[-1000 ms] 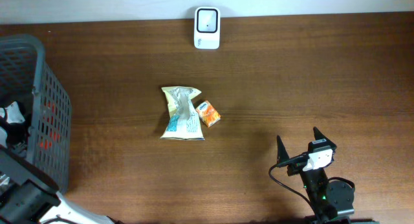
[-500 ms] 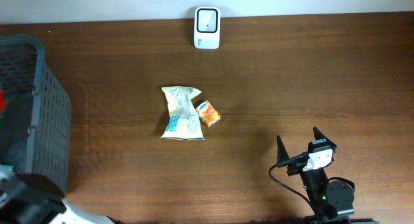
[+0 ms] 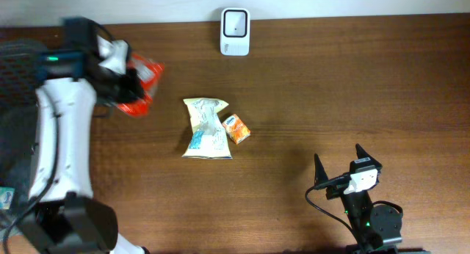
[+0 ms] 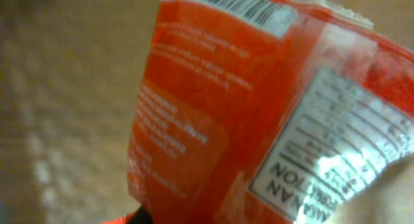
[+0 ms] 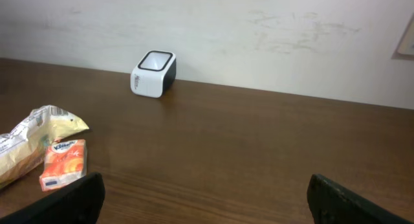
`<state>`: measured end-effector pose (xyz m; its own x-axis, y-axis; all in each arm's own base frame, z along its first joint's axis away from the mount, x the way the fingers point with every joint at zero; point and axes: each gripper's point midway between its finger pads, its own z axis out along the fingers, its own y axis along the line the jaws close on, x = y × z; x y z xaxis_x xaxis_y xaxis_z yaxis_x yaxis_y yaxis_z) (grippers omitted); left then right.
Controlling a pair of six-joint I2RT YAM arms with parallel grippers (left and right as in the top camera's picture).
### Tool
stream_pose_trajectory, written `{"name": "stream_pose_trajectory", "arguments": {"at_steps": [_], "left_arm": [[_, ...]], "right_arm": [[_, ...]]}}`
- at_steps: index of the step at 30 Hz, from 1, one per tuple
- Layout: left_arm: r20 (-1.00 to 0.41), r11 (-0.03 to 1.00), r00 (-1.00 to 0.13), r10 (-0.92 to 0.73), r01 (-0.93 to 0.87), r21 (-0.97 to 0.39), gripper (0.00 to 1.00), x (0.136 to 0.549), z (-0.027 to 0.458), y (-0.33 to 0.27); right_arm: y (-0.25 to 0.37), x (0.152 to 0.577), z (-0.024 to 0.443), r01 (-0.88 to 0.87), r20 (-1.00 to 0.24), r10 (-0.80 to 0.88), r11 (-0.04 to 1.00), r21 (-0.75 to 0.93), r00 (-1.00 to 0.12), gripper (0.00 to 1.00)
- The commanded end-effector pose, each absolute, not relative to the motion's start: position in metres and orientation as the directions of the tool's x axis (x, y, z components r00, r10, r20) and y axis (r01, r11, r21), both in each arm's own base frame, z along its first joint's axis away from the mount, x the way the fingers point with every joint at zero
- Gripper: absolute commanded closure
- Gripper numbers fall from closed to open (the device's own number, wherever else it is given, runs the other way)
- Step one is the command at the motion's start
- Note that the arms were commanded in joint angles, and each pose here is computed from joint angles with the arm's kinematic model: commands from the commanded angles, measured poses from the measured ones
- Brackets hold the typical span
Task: Scan the item barcode
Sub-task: 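Carry the red snack bag out and place it beside the white bag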
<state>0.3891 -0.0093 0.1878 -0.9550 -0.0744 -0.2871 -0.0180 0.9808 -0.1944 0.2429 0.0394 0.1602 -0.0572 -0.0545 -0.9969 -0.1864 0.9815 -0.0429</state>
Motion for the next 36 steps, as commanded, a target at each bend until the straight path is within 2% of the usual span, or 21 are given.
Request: {"name": "stream_pose_trajectory", "arguments": {"at_steps": [1,2,3,4,5,7,8,11,13,14,17,19,22,25,31,36], "left_arm": [[-0.187,0.982,-0.972,-0.139,-0.111,-0.154,0.96,0.376,0.119,-0.022],[-0.142,0.977,-0.976,-0.162,-0.139,-0.163,0.92,0.366,0.086,-0.034],[-0.121,0.977,-0.981,-0.154,-0.133,-0.165,0.78,0.362,0.074,-0.04],[-0.105,0.978,-0.985,-0.135,-0.115,-0.174,0.48,0.359,0.065,-0.049],[-0.102,0.978,-0.987,-0.121,-0.101,-0.185,0.32,0.359,0.064,-0.056],[-0.134,0.978,-0.986,-0.099,-0.071,-0.198,0.11,0.366,0.07,-0.066],[-0.164,0.977,-0.982,-0.096,-0.062,-0.203,0.06,0.374,0.081,-0.068],[-0.293,0.98,-0.949,-0.115,-0.06,-0.19,0.06,0.406,0.139,-0.059],[-0.44,0.984,-0.884,-0.159,-0.107,-0.142,0.06,0.426,0.215,-0.029],[-0.531,0.98,-0.824,-0.198,-0.166,-0.109,0.05,0.427,0.267,-0.001],[-0.663,0.93,-0.685,-0.302,-0.365,-0.046,0.01,0.397,0.346,0.073],[-0.692,0.797,-0.551,-0.466,-0.601,-0.058,0.01,0.354,0.367,0.136],[-0.631,0.594,-0.424,-0.65,-0.801,-0.074,0.01,0.297,0.355,0.202],[-0.565,0.444,-0.344,-0.75,-0.895,-0.044,0.01,0.259,0.322,0.247],[-0.497,0.229,-0.231,-0.836,-0.971,0.068,0.0,0.209,0.201,0.314],[-0.525,0.152,-0.158,-0.836,-0.987,0.055,0.01,0.193,0.134,0.341]], "right_arm": [[0.038,0.243,0.158,-0.179,-0.997,-0.048,0.983,-0.036,-0.062,0.01],[0.038,0.243,0.158,-0.179,-0.997,-0.048,0.983,-0.036,-0.062,0.01],[0.038,0.243,0.158,-0.179,-0.997,-0.048,0.983,-0.036,-0.062,0.01],[0.038,0.243,0.158,-0.179,-0.997,-0.048,0.983,-0.036,-0.062,0.01],[0.038,0.243,0.158,-0.179,-0.997,-0.048,0.983,-0.036,-0.062,0.01],[0.038,0.243,0.158,-0.179,-0.997,-0.048,0.983,-0.036,-0.062,0.01],[0.038,0.243,0.158,-0.179,-0.997,-0.048,0.983,-0.036,-0.062,0.01],[0.038,0.243,0.158,-0.179,-0.997,-0.048,0.983,-0.036,-0.062,0.01],[0.038,0.243,0.158,-0.179,-0.997,-0.048,0.983,-0.036,-0.062,0.01],[0.038,0.243,0.158,-0.179,-0.997,-0.048,0.983,-0.036,-0.062,0.01],[0.038,0.243,0.158,-0.179,-0.997,-0.048,0.983,-0.036,-0.062,0.01],[0.038,0.243,0.158,-0.179,-0.997,-0.048,0.983,-0.036,-0.062,0.01],[0.038,0.243,0.158,-0.179,-0.997,-0.048,0.983,-0.036,-0.062,0.01],[0.038,0.243,0.158,-0.179,-0.997,-0.048,0.983,-0.036,-0.062,0.01],[0.038,0.243,0.158,-0.179,-0.997,-0.048,0.983,-0.036,-0.062,0.01],[0.038,0.243,0.158,-0.179,-0.997,-0.048,0.983,-0.036,-0.062,0.01]]}}
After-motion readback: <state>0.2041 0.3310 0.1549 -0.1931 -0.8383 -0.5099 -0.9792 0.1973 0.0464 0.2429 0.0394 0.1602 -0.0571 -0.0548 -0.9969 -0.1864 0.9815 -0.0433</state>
